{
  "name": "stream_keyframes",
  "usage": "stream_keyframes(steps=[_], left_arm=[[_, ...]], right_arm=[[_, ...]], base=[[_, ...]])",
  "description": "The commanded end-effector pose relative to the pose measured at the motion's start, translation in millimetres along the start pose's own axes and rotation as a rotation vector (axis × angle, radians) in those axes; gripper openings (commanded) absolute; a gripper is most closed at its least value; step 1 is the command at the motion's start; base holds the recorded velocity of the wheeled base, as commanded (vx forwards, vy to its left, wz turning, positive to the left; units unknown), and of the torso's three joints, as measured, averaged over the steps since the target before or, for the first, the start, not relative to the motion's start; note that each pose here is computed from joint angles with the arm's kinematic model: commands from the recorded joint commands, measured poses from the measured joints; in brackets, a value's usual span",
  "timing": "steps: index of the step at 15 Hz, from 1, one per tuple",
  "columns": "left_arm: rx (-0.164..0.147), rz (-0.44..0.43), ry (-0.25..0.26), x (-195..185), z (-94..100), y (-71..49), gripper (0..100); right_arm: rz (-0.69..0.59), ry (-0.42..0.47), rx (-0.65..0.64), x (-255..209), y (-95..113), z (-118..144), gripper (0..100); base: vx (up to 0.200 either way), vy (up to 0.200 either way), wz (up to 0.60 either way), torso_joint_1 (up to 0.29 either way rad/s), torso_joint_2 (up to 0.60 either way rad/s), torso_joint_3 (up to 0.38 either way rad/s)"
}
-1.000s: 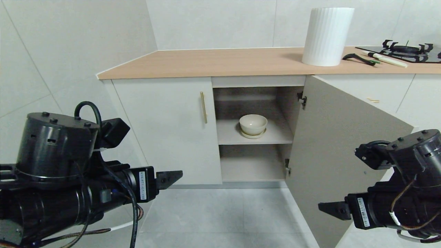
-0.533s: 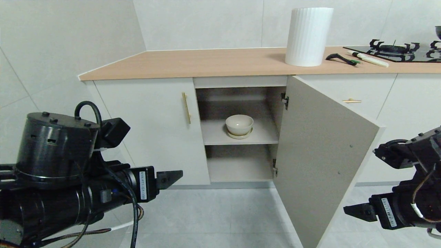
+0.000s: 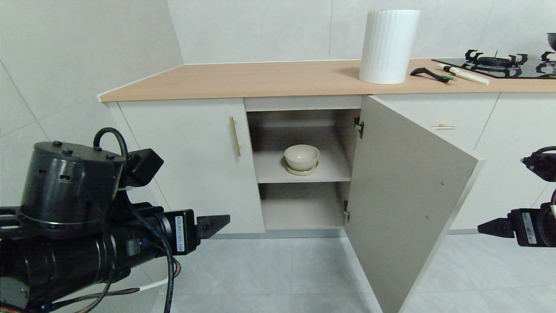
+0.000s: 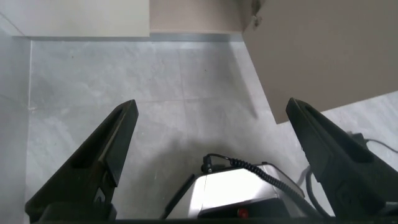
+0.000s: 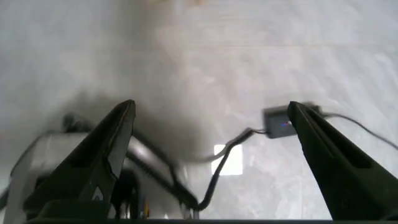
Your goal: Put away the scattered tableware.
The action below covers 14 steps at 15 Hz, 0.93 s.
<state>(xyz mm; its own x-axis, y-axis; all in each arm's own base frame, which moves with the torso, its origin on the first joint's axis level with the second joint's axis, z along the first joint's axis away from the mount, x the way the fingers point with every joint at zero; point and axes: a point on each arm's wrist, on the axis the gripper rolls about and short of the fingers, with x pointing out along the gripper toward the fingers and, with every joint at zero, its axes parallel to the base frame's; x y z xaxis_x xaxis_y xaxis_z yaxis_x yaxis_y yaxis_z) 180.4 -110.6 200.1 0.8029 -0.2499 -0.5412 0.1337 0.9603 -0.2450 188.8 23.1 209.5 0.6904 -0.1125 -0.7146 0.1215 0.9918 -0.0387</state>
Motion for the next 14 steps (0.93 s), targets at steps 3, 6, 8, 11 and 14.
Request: stream_keyframes(steps=[3, 6, 8, 11, 14], left_arm=[[-0.002, 0.001, 0.000, 0.3, 0.3, -0.1, 100], [-0.005, -0.001, -0.003, -0.1, 0.6, -0.1, 100], [-0.006, 0.000, -0.002, -0.1, 0.5, -0.1, 100], [-0.005, -0.001, -0.003, -0.2, 0.9, -0.2, 100], [-0.007, -0.002, -0.006, -0.8, 1.4, -0.3, 100]], right_arm=[[-0.068, -0.058, 0.084, 16.8, -17.4, 17.0, 100], [-0.083, -0.113, 0.133, 34.2, -21.1, 28.7, 100], [-0.079, -0.127, 0.176, 42.6, -19.8, 33.2, 100], [-0.068, -0.157, 0.256, 66.7, -16.4, 41.6, 100], [-0.049, -0.148, 0.279, 73.8, -10.9, 41.6, 100]], base=[[0.000, 0.000, 0.00, 0.000, 0.00, 0.000], [0.000, 0.000, 0.00, 0.000, 0.00, 0.000], [0.000, 0.000, 0.00, 0.000, 0.00, 0.000], [0.000, 0.000, 0.00, 0.000, 0.00, 0.000], [0.000, 0.000, 0.00, 0.000, 0.00, 0.000]])
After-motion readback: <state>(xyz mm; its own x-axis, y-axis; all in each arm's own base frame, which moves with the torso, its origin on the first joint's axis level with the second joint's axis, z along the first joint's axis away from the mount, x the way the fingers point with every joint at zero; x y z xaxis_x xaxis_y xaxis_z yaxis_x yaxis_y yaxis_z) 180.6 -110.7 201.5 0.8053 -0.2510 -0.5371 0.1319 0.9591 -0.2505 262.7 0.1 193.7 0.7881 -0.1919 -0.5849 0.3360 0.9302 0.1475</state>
